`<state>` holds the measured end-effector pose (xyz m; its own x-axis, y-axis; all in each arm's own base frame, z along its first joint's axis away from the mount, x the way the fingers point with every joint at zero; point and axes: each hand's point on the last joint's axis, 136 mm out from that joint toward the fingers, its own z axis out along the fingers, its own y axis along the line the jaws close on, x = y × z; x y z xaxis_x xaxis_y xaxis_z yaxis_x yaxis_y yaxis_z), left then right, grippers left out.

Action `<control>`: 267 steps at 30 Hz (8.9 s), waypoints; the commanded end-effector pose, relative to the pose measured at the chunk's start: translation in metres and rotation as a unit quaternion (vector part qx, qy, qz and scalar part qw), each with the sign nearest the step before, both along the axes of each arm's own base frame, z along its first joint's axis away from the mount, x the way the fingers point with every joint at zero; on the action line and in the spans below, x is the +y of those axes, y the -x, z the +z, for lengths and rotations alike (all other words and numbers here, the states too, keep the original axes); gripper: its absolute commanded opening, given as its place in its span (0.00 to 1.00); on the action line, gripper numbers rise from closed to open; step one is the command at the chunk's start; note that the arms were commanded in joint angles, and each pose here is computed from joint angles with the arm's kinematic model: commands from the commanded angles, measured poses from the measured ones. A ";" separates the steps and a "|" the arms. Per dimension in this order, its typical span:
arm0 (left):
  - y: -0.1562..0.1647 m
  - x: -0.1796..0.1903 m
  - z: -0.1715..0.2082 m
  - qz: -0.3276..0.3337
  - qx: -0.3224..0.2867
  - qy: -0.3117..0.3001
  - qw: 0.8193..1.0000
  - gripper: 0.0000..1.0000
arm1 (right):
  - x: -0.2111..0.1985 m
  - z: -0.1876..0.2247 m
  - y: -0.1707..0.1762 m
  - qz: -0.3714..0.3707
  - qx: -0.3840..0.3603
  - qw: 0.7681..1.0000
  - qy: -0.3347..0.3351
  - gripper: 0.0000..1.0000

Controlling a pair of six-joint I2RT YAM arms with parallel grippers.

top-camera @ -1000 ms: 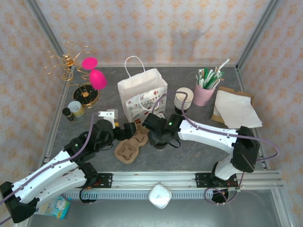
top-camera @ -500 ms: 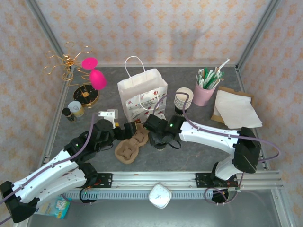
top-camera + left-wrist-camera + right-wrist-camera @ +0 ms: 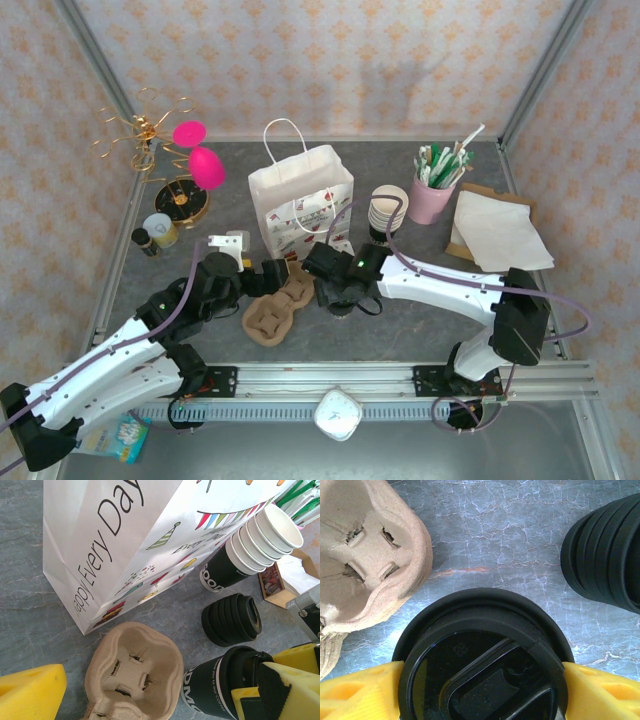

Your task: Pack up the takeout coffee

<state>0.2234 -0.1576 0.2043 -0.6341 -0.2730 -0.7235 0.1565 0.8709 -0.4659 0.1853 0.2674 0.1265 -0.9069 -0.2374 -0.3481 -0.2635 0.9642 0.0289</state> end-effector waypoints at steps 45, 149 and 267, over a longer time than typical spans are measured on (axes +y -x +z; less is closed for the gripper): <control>-0.002 -0.002 0.003 -0.001 -0.004 -0.002 1.000 0.99 | -0.024 -0.015 0.011 -0.016 0.018 0.999 0.043 0.65; 0.015 0.047 0.031 0.096 0.023 -0.002 0.995 0.99 | 0.047 0.085 0.003 0.131 -0.094 0.985 -0.051 0.92; 0.064 0.062 -0.075 0.155 0.180 0.084 0.968 0.66 | 0.114 -0.035 0.013 0.142 0.012 0.989 -0.046 0.46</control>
<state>0.1669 -0.0805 0.1478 -0.6419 -0.5983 -0.4796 -0.2954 0.7701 -0.5655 0.1722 0.3835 0.0774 -0.8061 -0.4911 -0.3302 -0.5474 0.8308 0.1004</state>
